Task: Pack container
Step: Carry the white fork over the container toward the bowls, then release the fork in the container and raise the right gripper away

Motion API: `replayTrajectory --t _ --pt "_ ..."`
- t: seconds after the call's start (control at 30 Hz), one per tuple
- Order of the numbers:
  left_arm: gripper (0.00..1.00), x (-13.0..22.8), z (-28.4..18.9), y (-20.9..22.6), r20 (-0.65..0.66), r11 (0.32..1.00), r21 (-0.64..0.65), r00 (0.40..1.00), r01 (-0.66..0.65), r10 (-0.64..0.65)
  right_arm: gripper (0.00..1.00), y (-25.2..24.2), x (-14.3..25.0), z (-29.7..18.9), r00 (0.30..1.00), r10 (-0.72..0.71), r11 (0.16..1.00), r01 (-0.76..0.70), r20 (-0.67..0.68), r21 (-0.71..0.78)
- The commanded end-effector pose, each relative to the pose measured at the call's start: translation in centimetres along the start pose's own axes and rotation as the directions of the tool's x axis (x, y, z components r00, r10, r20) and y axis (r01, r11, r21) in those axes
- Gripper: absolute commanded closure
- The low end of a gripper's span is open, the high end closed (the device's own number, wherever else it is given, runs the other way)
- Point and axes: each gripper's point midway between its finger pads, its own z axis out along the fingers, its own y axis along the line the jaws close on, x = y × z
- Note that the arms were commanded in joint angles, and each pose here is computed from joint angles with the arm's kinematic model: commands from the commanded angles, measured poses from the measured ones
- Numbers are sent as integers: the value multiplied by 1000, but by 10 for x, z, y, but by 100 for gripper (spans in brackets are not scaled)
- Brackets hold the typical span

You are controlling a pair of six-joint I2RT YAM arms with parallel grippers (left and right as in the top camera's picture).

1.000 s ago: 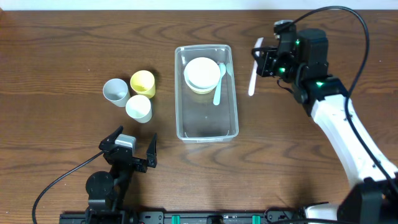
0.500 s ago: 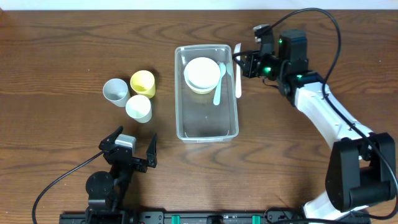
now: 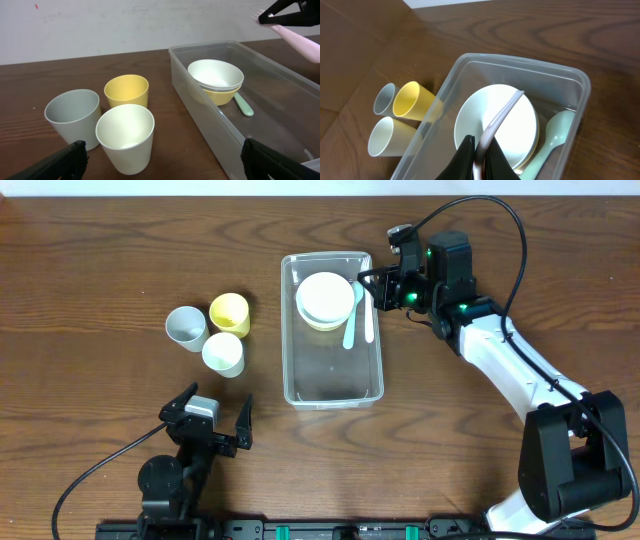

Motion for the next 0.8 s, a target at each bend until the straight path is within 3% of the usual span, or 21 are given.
replayTrajectory --t 0.0,0.07,0.13,0.17,0.43,0.63,0.77 --pt "2 13 1 -1 -35 1000 7 999 -4 4 88 -2 -6 2 1000 2 1000 -2 17 22" --pt "2 13 1 -1 -36 1000 7 999 -4 4 57 -3 -7 2 1000 0 1000 -1 22 30" --pt "2 13 1 -1 -35 1000 7 999 -4 4 35 -3 -8 2 1000 0 1000 0 23 30" --pt "2 13 1 -1 -35 1000 7 999 -4 4 29 -4 -8 2 1000 -1 999 0 24 33" --pt "2 13 1 -1 -36 1000 7 999 -4 4 20 -4 -7 2 1000 -1 999 0 19 34" --pt "2 13 1 -1 -35 1000 7 999 -4 4 1 5 -16 -9 1000 30 998 -30 1 -56" --pt "2 13 1 -1 -35 1000 7 999 -4 4 1 -5 -37 -34 996 92 995 -92 -12 -44"
